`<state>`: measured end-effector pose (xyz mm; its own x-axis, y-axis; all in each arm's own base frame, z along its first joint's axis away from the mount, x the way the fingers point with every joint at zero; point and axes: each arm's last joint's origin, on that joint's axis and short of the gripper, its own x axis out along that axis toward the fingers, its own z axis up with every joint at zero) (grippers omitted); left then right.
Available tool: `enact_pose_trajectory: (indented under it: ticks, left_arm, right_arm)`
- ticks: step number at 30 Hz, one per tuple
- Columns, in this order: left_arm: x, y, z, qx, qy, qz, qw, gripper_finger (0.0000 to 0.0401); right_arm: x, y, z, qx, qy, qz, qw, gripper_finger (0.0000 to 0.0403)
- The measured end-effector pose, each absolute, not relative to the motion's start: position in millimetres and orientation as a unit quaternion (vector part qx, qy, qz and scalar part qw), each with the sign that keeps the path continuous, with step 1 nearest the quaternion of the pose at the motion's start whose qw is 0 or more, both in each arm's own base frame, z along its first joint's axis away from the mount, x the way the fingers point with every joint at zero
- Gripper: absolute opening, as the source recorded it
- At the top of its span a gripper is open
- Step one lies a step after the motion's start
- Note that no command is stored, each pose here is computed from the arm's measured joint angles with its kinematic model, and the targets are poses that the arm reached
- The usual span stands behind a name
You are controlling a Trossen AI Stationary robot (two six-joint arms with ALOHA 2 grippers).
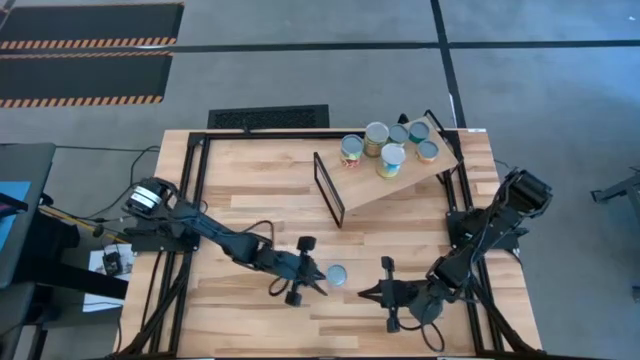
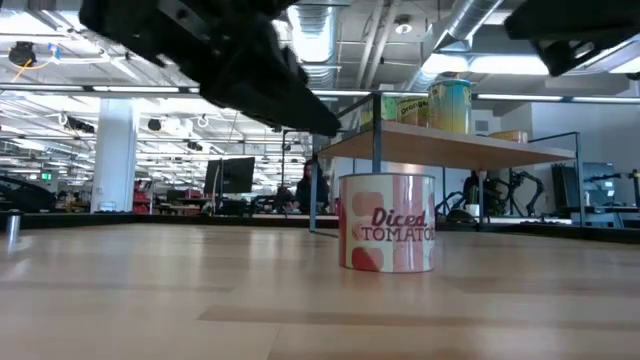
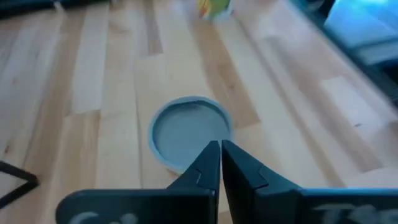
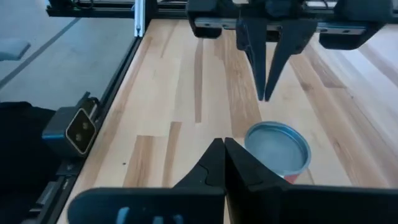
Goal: Pick and place cans onto a shelf
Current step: Put the canned diced tomatoes on the shelf
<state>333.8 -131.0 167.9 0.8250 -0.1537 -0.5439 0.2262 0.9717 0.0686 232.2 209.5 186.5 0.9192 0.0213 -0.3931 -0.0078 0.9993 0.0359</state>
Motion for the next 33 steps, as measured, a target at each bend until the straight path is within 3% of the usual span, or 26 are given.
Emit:
enact_pose_trajectory:
  ticks: [5,12,21,26,33]
  left_arm:
    - [306,-122,164,0.026,0.202,-0.130,0.970,0.0005]
    - [269,-107,160,0.004,0.131,-0.123,0.984,0.0000]
    - [241,-90,152,0.005,0.131,-0.071,0.989,0.0000]
    - [238,-89,151,0.008,0.130,-0.069,0.989,0.0000]
    - [238,-88,151,0.024,0.126,-0.071,0.989,0.0000]
  right_arm:
    - [245,196,187,0.025,0.207,-0.004,0.978,0.0025]
    - [268,180,199,0.018,0.226,0.009,0.974,0.0092]
    - [282,168,208,-0.001,0.281,0.004,0.960,0.0174]
    - [296,172,204,-0.015,0.305,0.011,0.952,0.0185]
    - [317,180,206,-0.055,0.390,0.011,0.919,0.0170]
